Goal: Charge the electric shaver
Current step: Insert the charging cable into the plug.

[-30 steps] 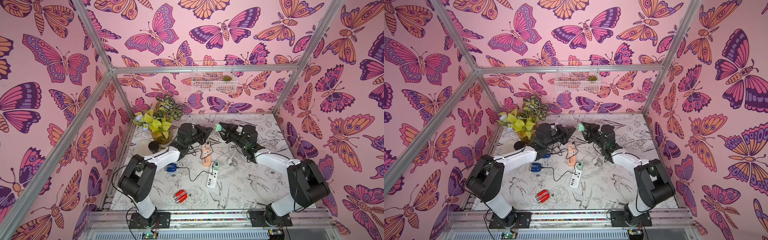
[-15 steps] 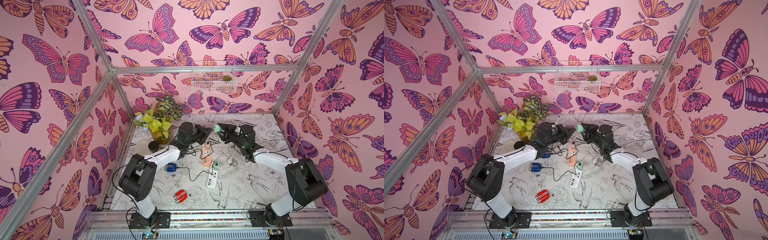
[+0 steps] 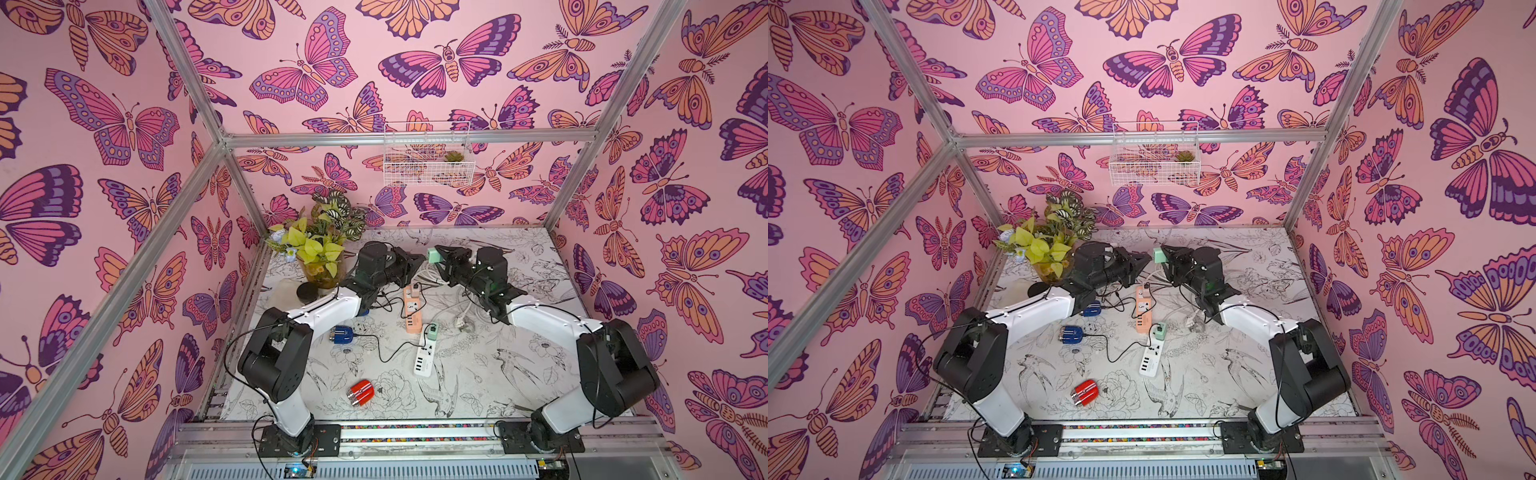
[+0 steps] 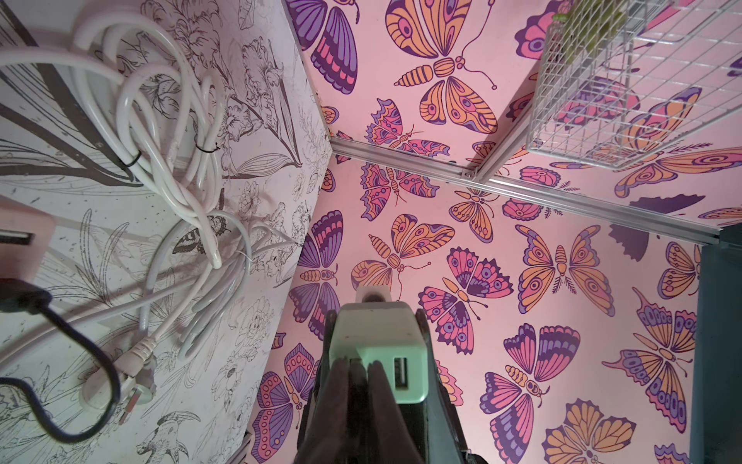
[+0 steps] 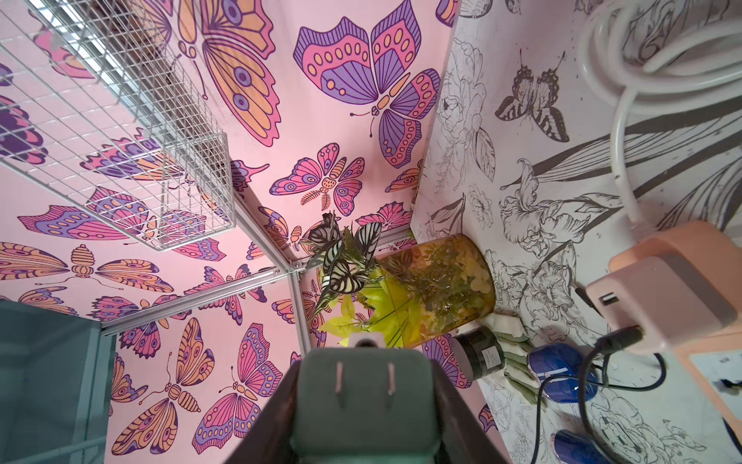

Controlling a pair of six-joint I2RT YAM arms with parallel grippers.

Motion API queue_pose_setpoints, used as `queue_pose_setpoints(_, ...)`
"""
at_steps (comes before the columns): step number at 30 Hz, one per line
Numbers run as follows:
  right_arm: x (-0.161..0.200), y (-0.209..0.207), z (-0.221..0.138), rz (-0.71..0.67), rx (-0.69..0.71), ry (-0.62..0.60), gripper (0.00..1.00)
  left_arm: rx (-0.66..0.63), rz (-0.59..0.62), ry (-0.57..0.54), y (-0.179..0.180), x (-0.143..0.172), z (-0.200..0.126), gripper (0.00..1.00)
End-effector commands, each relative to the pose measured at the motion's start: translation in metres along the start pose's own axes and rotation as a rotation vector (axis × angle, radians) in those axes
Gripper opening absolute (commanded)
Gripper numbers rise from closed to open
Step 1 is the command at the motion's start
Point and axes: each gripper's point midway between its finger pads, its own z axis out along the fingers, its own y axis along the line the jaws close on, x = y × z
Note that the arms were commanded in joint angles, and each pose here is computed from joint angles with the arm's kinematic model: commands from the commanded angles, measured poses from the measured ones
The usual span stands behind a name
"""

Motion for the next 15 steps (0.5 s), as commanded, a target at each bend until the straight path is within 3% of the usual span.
queue_pose_setpoints(1, 0.047, 0.035, 0.001, -0.032, -0.116, 0.162, 0.00, 0.010, -0.040, 0.048, 0.005, 0.013, 0.010, 0.00)
queue_pose_setpoints(6, 0.058, 0.039, 0.000, -0.021, -0.127, 0.200, 0.00, 0.045, -0.061, 0.089, -0.003, 0.016, 0.014, 0.00)
queue_pose_setpoints(15, 0.092, 0.032, 0.003, -0.027, -0.011, 0.297, 0.00, 0.024, -0.004, 0.241, -0.008, 0.043, 0.030, 0.00)
